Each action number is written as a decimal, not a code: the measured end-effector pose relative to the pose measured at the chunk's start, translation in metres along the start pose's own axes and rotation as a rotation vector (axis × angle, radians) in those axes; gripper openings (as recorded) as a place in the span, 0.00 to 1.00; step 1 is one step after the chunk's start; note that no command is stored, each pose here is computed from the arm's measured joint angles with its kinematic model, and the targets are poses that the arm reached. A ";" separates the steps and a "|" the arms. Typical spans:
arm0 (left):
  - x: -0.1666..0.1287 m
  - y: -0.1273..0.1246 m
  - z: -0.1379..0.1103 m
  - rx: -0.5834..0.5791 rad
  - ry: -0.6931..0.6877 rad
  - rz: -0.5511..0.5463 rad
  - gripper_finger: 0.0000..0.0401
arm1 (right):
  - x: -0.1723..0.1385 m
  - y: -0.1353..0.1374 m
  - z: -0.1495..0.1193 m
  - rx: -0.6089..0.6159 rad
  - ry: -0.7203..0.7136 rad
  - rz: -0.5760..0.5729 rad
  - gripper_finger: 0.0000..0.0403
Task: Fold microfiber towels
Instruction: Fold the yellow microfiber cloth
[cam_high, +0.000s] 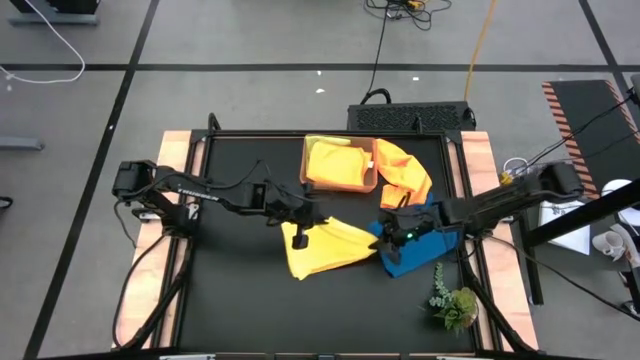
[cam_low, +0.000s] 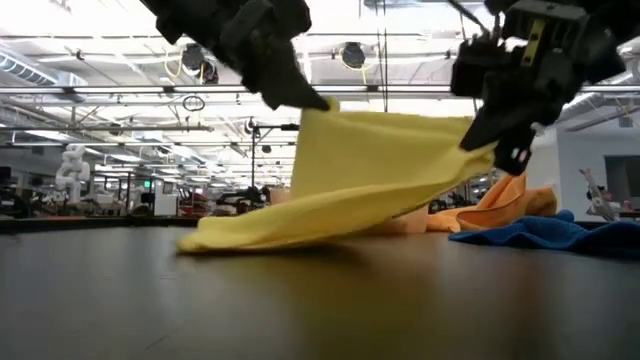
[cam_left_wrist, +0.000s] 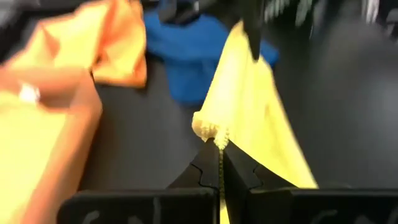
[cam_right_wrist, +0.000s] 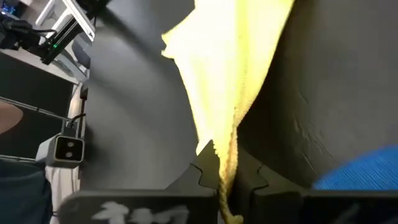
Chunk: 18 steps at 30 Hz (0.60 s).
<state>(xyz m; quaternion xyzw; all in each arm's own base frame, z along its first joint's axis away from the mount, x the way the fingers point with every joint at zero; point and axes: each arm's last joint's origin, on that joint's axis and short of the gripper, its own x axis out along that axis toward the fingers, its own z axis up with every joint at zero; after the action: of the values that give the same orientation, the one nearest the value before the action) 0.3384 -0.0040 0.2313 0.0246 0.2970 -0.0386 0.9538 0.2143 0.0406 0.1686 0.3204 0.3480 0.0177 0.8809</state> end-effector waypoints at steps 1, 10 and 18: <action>0.000 0.001 0.003 -0.001 -0.037 0.003 0.00 | -0.006 0.000 -0.001 0.004 0.006 -0.008 0.00; -0.003 0.014 0.016 -0.068 -0.169 0.063 0.00 | -0.038 -0.006 -0.001 0.059 -0.030 -0.114 0.00; -0.024 -0.017 0.025 -0.055 -0.186 0.038 0.00 | -0.036 0.015 0.007 -0.084 -0.095 0.133 0.00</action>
<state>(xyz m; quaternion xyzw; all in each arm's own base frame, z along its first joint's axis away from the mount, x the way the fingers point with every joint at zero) 0.3314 -0.0216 0.2652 0.0002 0.2076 -0.0142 0.9781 0.1943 0.0397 0.2032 0.3061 0.2826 0.0754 0.9060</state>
